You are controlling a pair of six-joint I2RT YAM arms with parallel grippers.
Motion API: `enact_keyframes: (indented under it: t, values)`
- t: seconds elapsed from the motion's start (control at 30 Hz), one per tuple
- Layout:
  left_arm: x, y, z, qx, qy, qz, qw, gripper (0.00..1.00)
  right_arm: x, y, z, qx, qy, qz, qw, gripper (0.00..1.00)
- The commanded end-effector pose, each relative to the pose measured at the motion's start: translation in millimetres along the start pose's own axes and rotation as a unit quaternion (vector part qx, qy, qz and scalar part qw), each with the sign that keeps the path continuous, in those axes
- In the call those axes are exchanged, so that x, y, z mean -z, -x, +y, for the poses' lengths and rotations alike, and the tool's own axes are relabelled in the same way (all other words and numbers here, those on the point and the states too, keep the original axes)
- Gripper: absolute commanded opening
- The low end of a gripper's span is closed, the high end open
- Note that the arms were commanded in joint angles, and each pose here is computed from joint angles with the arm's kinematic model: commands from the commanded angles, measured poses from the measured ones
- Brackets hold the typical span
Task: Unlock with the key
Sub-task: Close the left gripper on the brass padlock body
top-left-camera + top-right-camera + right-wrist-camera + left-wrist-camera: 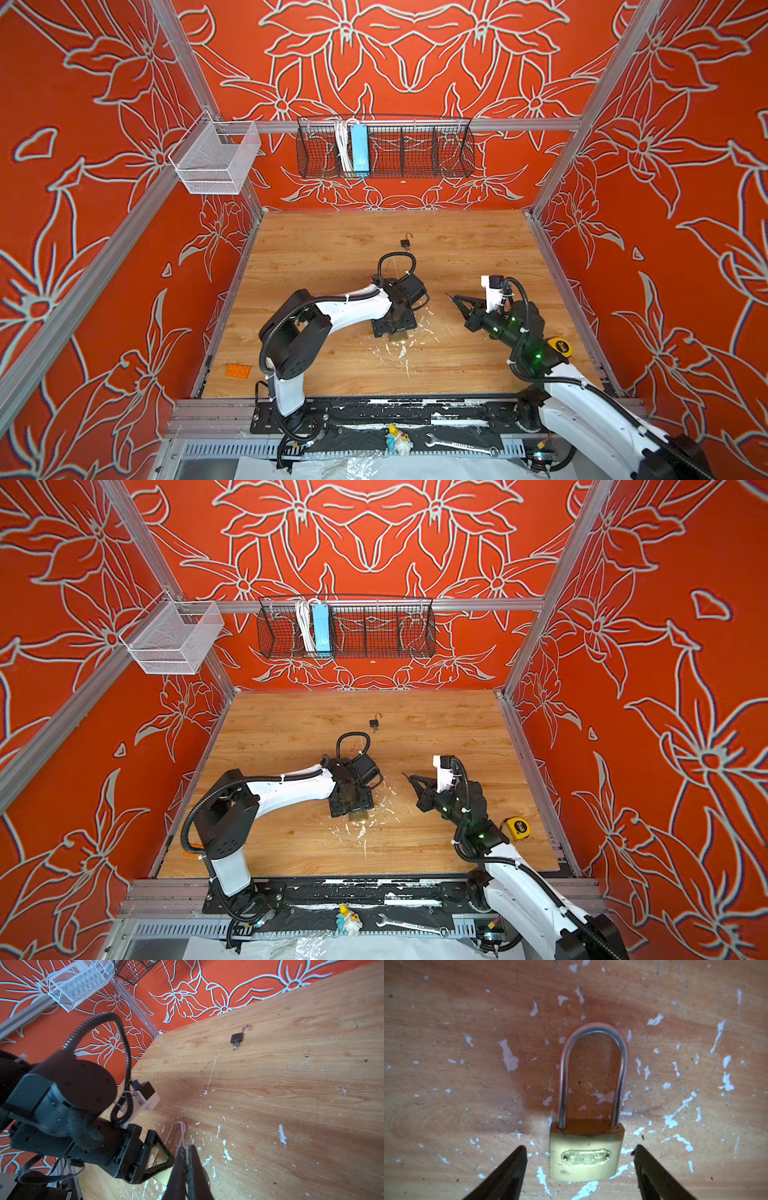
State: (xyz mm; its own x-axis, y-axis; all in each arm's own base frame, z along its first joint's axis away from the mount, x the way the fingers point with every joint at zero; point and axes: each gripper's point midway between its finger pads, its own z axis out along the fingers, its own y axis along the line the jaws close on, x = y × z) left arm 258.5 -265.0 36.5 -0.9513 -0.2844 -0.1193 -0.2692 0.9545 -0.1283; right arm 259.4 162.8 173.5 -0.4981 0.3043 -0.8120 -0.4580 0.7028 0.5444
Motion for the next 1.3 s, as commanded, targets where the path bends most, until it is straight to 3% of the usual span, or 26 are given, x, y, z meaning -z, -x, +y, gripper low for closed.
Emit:
enact_keyframes:
  t: [0.0, 0.33, 0.9, 1.13, 1.27]
  values:
    - [-5.7, -3.3, 8.6, 0.011, 0.039, 0.008, 0.999, 0.80, 1.7, 4.1, -0.4, 0.003, -0.004, -0.008, 1.000, 0.00]
    - [-11.4, -8.1, 5.5, 0.007, 0.080, 0.021, 0.997, 0.71, 2.6, 4.1, -1.6, 0.003, -0.007, -0.009, 1.000, 0.00]
    - [-31.9, -29.5, 12.8, -0.009, 0.092, 0.049, 0.995, 0.64, 3.8, 4.9, 0.5, 0.001, -0.004, -0.008, 1.000, 0.00]
    - [-40.7, -25.5, 17.0, -0.014, 0.096, 0.066, 0.993, 0.56, 4.3, 4.9, 0.5, 0.003, -0.005, -0.008, 1.000, 0.00]
    - [-40.7, -24.2, 16.3, -0.015, 0.087, 0.068, 0.994, 0.46, 3.2, 4.0, 0.0, 0.001, -0.005, -0.006, 1.000, 0.00]
